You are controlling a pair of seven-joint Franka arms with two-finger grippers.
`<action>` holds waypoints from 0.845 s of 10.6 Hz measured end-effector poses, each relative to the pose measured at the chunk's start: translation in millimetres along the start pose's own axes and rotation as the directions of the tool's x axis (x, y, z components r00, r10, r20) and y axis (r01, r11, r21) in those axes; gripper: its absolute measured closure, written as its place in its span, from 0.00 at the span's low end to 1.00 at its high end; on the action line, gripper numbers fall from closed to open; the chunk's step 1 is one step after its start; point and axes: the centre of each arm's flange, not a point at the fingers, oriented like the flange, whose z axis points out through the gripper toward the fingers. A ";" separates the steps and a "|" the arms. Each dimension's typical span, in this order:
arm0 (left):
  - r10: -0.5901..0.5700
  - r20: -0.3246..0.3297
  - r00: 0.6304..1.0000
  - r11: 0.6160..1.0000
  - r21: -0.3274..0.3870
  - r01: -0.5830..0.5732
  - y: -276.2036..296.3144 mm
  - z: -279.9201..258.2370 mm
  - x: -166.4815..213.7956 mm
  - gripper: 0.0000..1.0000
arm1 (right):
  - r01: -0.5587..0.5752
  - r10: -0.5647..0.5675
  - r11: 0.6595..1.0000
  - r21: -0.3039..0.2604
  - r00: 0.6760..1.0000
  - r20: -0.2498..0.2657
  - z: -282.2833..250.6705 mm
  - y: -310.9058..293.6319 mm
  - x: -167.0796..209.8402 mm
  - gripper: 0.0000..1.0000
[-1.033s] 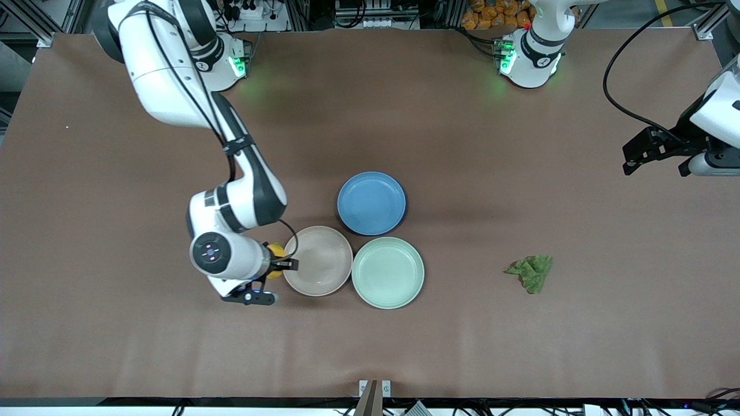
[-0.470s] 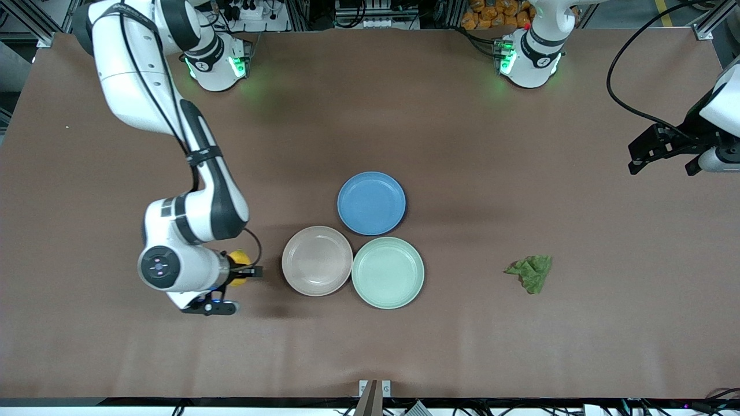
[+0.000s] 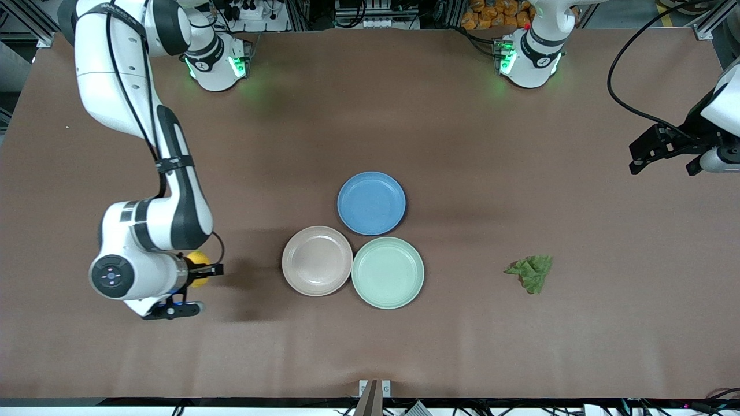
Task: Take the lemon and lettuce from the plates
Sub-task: 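Carry the lemon away from the plates with the right gripper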
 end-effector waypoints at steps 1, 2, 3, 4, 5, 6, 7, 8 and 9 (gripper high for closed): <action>0.000 0.000 1.000 1.000 0.000 0.000 0.0 0.2 0.1 0.00 | 0.006 -0.006 1.000 -0.011 1.000 0.002 -5.0 12.2 -1.4 0.39; 0.000 0.001 1.000 1.000 0.000 0.000 -0.1 0.4 0.1 0.00 | 0.005 -0.005 1.000 -0.015 1.000 -0.003 -12.5 20.2 -3.0 0.39; 0.000 0.001 1.000 1.000 0.000 0.000 -0.1 0.5 0.2 0.00 | -0.006 0.006 1.000 -0.011 1.000 -0.009 -19.5 29.2 -4.5 0.39; 0.000 0.002 1.000 1.000 0.000 0.000 -0.2 1.2 0.4 0.00 | -0.011 0.011 1.000 0.001 1.000 -0.015 -24.8 41.8 -6.0 0.39; 0.000 0.005 1.000 1.000 0.000 0.000 -0.2 2.8 1.0 0.00 | -0.014 0.014 1.000 0.015 1.000 -0.019 -28.9 55.6 -8.6 0.39; 0.000 0.007 1.000 1.000 -0.001 0.000 0.1 4.4 1.5 0.00 | -0.023 0.024 0.999 0.029 0.999 -0.026 -31.8 69.9 -12.4 0.39; 0.000 0.008 1.000 1.000 -0.001 0.000 -0.1 5.1 1.8 0.00 | -0.026 0.028 0.999 0.042 0.999 -0.038 -32.6 80.0 -17.3 0.39; 0.000 0.009 1.000 1.000 -0.001 0.000 -0.2 5.5 1.9 0.00 | -0.021 0.023 0.999 0.029 0.998 -0.054 -31.9 87.1 -23.9 0.39; 0.000 0.009 1.000 1.000 -0.001 0.000 -0.2 5.7 2.0 0.00 | -0.016 0.017 1.000 0.022 0.998 -0.066 -30.9 91.1 -33.6 0.39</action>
